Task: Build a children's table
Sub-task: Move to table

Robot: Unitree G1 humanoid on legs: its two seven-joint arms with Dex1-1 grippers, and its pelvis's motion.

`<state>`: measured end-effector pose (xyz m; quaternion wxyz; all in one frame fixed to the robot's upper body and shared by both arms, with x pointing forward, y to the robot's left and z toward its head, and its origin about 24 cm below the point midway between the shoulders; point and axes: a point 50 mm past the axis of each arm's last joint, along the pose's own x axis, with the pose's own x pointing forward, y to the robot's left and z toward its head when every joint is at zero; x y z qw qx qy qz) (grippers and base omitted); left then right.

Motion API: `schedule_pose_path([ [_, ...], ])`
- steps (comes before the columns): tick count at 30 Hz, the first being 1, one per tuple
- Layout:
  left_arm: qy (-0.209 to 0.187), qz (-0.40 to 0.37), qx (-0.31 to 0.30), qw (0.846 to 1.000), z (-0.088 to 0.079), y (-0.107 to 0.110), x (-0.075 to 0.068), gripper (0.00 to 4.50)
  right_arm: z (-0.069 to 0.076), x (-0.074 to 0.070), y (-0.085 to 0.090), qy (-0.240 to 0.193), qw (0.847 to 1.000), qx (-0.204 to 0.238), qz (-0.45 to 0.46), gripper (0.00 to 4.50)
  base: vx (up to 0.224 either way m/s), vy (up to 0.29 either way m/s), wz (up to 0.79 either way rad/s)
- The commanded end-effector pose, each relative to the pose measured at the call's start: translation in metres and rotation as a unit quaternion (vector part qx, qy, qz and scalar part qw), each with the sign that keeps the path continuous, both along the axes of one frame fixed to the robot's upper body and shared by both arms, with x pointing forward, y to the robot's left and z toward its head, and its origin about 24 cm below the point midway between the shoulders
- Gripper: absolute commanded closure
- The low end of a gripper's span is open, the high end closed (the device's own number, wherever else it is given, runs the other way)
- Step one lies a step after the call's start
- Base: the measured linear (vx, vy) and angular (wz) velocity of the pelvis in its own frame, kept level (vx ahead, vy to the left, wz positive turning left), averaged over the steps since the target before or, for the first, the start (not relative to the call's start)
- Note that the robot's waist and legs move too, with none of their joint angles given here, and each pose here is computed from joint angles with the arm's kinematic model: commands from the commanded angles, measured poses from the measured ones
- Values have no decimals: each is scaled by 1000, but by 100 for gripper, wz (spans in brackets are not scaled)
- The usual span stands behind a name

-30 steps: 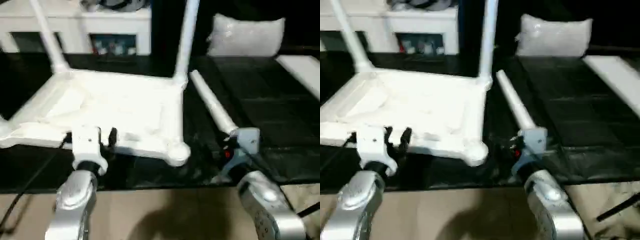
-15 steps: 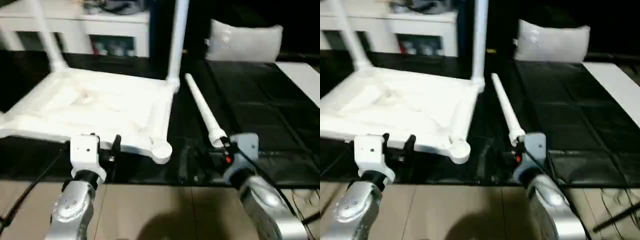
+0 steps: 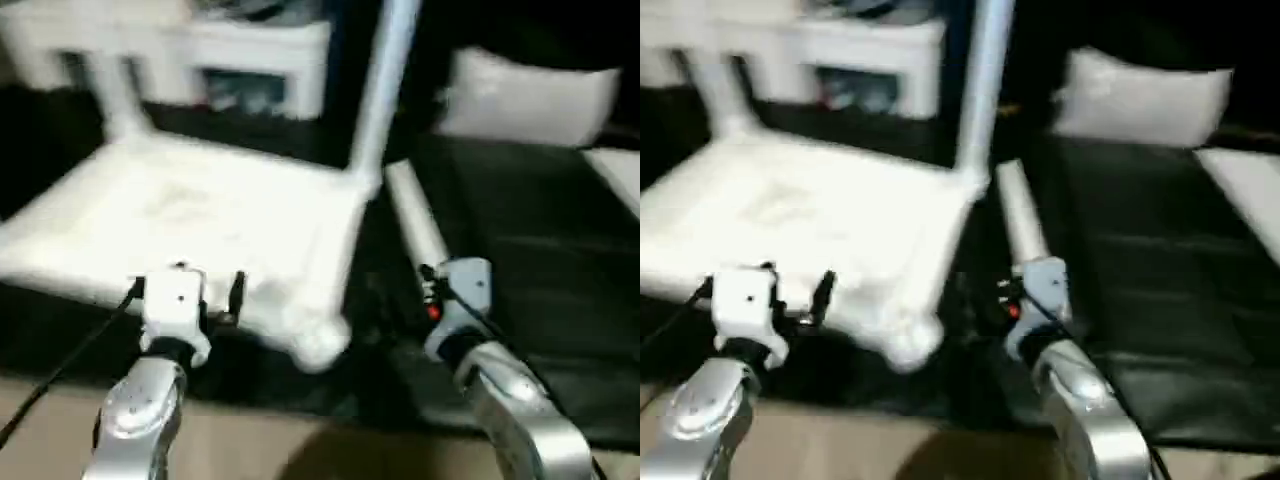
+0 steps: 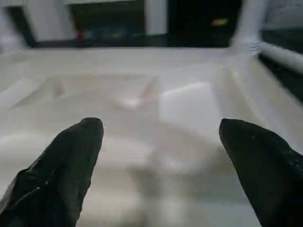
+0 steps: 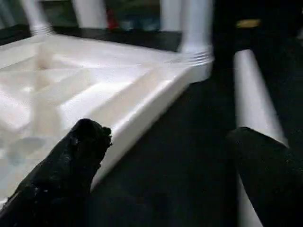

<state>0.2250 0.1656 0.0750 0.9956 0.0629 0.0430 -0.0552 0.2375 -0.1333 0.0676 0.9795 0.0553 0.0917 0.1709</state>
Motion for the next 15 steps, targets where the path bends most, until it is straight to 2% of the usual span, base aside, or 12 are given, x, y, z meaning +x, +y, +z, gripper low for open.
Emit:
schedule_pose_path([
  [1, 5, -18, -6, 1000, -1, -4, 1, 6, 6, 1, -7, -12, 1000, -14, -15, 0, 106, -93, 67],
  [6, 13, -70, -1, 997, 1, -8, 0, 6, 16, 9, -8, -15, 999, -34, -28, 0, 119, -19, -1],
  [8, 13, -97, -4, 995, 2, -10, 2, 6, 17, 14, -8, -1, 997, -61, -39, 0, 136, 27, -5],
  [11, 22, -148, 0, 989, 3, -15, 8, 6, 17, 23, -13, 42, 993, -97, -50, 0, 69, 17, 4],
  [12, 30, -186, 9, 982, 5, -18, 11, 6, 16, 29, -16, 83, 990, -102, -60, 0, 0, 0, 0],
  [14, 43, -231, 25, 972, 8, -20, 12, 6, 16, 39, -19, 129, 984, -108, -64, 0, 0, 0, 0],
  [15, 46, -240, 28, 969, 9, -21, 12, 6, 16, 42, -20, 137, 982, -110, -64, 0, -80, -14, -2],
])
